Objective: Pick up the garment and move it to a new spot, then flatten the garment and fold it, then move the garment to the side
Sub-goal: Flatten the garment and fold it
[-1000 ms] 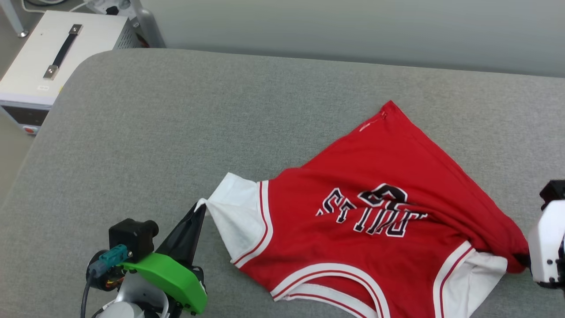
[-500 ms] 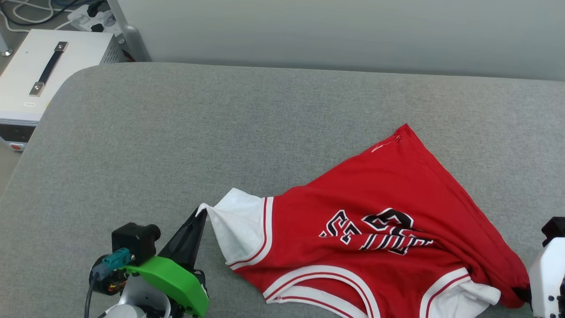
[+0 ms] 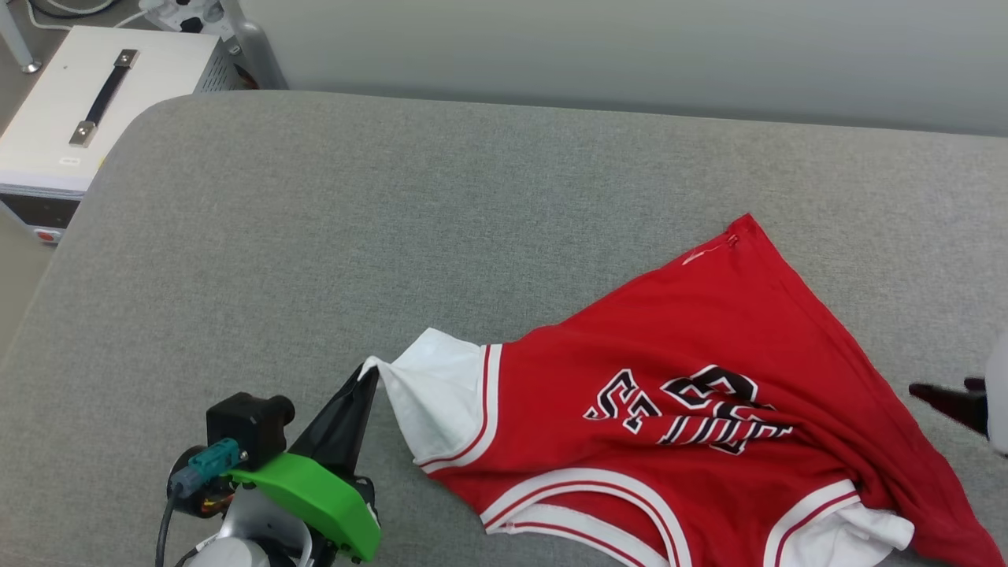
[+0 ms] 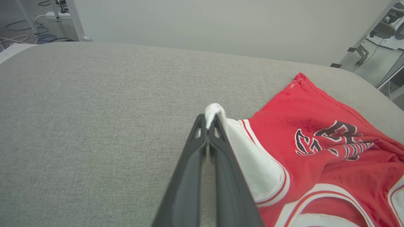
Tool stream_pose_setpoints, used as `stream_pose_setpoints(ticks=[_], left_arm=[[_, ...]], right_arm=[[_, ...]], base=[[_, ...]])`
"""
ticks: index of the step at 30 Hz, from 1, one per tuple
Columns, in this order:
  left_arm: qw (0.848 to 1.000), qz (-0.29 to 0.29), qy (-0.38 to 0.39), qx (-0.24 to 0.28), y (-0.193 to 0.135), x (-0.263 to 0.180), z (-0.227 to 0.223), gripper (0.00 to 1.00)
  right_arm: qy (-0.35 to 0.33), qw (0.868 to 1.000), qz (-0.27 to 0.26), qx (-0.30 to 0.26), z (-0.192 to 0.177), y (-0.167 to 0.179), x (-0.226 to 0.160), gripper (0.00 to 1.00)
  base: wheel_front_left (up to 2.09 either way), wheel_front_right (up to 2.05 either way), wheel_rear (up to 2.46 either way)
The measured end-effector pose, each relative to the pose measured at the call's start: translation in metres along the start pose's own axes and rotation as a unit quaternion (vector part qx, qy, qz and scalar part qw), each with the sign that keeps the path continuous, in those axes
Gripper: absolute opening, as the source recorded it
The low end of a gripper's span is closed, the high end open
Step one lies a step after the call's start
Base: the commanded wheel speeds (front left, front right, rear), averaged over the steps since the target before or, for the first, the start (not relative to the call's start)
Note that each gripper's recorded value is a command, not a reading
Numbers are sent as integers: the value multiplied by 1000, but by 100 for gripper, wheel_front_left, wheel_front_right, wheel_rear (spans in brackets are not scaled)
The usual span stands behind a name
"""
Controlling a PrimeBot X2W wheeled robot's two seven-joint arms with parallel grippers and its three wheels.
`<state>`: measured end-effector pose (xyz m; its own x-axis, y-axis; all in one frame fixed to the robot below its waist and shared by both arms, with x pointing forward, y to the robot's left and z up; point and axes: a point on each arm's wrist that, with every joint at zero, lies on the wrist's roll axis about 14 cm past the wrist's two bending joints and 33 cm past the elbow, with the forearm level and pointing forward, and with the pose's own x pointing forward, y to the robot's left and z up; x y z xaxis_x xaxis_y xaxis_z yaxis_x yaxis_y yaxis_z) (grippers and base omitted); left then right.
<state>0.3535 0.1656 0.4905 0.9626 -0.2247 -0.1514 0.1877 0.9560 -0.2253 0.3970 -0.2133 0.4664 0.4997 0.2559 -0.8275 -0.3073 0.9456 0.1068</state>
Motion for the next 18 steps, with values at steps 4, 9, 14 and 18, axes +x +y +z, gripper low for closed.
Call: stream_pose_setpoints(ticks=[4, 9, 14, 18], left_arm=[[1000, -4, -5, 1, -2, 5, 4, 0], [1000, -9, -12, 4, -3, 16, 11, 0], [1000, -13, -12, 2, -4, 28, 11, 0], [1000, -9, -6, -3, 0, 34, 5, 0]], right_arm=[[-32, 999, 12, -19, 48, 10, -1, 100], [-31, 999, 21, -16, 86, 19, 17, 100], [1, 1000, 11, -18, 106, 19, 51, 100], [20, 1000, 9, -21, 117, 20, 82, 100]], base=[[0, 0, 0], [0, 0, 0], [0, 0, 0], [0, 0, 0]])
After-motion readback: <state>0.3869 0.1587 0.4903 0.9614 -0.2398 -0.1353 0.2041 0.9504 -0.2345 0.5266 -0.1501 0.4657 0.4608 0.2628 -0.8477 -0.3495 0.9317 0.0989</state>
